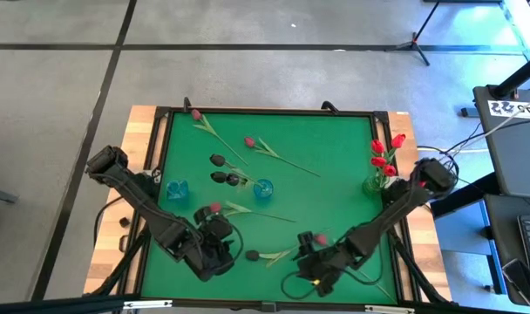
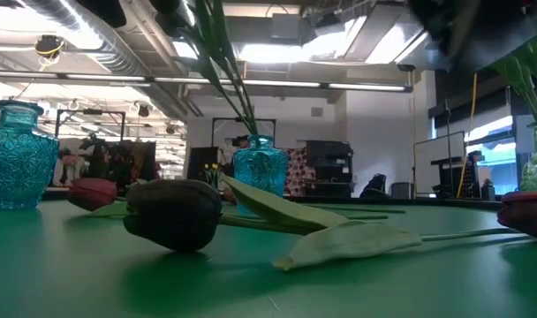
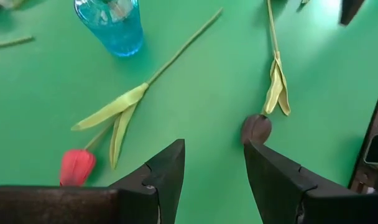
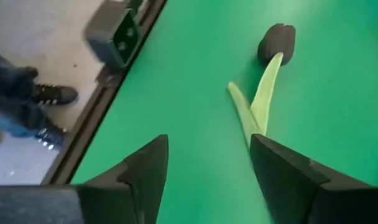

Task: Sort flowers into vase by color
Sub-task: Put the black flower into the right blue flower vase

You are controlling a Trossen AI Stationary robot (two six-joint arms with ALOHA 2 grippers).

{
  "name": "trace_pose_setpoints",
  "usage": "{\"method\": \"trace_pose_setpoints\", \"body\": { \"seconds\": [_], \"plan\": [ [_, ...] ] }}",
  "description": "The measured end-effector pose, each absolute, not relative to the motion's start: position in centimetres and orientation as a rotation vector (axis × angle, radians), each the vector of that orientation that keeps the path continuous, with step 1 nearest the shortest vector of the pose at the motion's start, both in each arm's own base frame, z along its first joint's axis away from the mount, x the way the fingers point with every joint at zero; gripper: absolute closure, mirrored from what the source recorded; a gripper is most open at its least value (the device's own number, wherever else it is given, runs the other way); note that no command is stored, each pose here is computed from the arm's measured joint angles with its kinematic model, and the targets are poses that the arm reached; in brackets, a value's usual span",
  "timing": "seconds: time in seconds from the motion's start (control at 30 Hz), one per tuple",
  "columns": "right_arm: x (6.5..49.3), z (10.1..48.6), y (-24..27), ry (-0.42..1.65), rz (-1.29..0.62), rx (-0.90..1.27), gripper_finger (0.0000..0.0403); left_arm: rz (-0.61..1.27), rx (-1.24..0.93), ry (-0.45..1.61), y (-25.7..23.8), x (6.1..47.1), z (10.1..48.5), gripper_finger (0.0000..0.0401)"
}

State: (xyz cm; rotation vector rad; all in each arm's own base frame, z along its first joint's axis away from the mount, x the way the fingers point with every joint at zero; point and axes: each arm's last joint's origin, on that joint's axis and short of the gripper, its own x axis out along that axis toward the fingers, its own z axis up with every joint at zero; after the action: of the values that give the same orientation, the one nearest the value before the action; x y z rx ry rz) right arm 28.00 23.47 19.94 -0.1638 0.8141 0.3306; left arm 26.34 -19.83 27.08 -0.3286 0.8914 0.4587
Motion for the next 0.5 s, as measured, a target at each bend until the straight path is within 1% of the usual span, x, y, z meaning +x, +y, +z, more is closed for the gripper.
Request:
{"method": "trace_pose_setpoints", "body": {
  "seconds": [0.23,0.33,0.5],
  "plan": [
    [30.0,17.3,23.7,0.772,0.266,-0.153,0.0206,0.453,-0.360,0.914,-19.9,26.3,27.0,0.0238],
    [30.5,16.3,23.9,0.749,0.220,-0.163,0.0210,0.460,-0.373,0.913,-19.9,26.3,27.0,0.0239],
    [31.6,14.8,24.1,0.719,0.223,-0.132,0.0213,0.471,-0.390,0.911,-19.9,26.3,27.0,0.0239]
  ]
}}
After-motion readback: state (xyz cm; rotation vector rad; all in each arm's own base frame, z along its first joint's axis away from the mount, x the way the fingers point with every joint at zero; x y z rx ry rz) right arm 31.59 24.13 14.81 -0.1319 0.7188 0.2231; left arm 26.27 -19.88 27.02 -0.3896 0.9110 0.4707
